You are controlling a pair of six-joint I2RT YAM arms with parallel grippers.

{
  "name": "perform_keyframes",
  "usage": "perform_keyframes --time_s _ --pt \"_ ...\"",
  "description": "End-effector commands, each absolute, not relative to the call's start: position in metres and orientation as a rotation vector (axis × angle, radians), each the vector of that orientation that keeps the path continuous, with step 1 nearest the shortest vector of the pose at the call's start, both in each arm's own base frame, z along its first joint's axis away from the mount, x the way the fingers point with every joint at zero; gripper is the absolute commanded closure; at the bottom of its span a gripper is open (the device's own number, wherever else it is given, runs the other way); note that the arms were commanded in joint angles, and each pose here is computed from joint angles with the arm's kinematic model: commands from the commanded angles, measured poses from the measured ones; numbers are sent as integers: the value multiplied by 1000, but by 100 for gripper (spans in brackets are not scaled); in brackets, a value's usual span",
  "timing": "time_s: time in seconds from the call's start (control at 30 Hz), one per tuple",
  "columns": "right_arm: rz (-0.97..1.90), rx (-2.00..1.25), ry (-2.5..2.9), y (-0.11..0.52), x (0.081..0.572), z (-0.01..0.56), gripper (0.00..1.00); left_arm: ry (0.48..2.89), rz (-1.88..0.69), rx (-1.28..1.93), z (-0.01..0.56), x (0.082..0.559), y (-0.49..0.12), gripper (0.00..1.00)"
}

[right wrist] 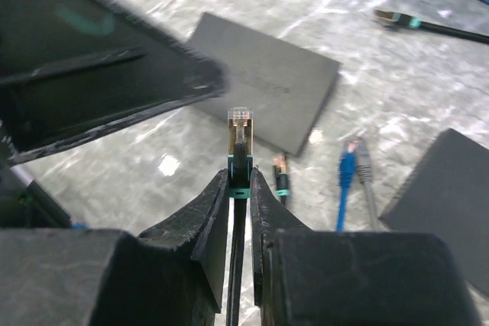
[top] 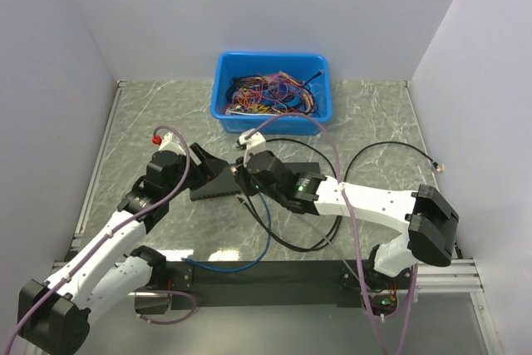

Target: Insert the plug into the switch port

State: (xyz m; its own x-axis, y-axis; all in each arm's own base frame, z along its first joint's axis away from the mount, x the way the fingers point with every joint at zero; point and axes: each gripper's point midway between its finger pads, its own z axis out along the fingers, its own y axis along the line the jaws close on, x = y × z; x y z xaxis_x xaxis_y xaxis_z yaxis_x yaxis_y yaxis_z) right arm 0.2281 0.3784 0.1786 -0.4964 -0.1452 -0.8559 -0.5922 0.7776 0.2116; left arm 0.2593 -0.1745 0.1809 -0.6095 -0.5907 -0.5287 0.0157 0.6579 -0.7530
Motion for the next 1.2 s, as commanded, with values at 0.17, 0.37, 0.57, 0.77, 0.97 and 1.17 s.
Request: perform_keyframes --time_s 0.17,0.37,0.57,0.77,0.97,1.17 --pt "508 -434 2191 363 268 133 100 2092 -665 -595 135 278 -139 24" --pt "398 -415 2311 371 293 91 100 2080 -573 -753 105 285 -102 25" --pt "364 -394 2401 373 302 52 100 2080 -506 -846 85 291 -72 26" --pt "360 -422 2431 384 304 36 100 2133 -527 -847 64 292 -77 28" --pt "394 -439 2430 400 311 38 100 2152 -593 -849 51 288 -86 32" --pt "445 -510 2410 432 312 44 100 2141 -650 -860 55 275 -90 32"
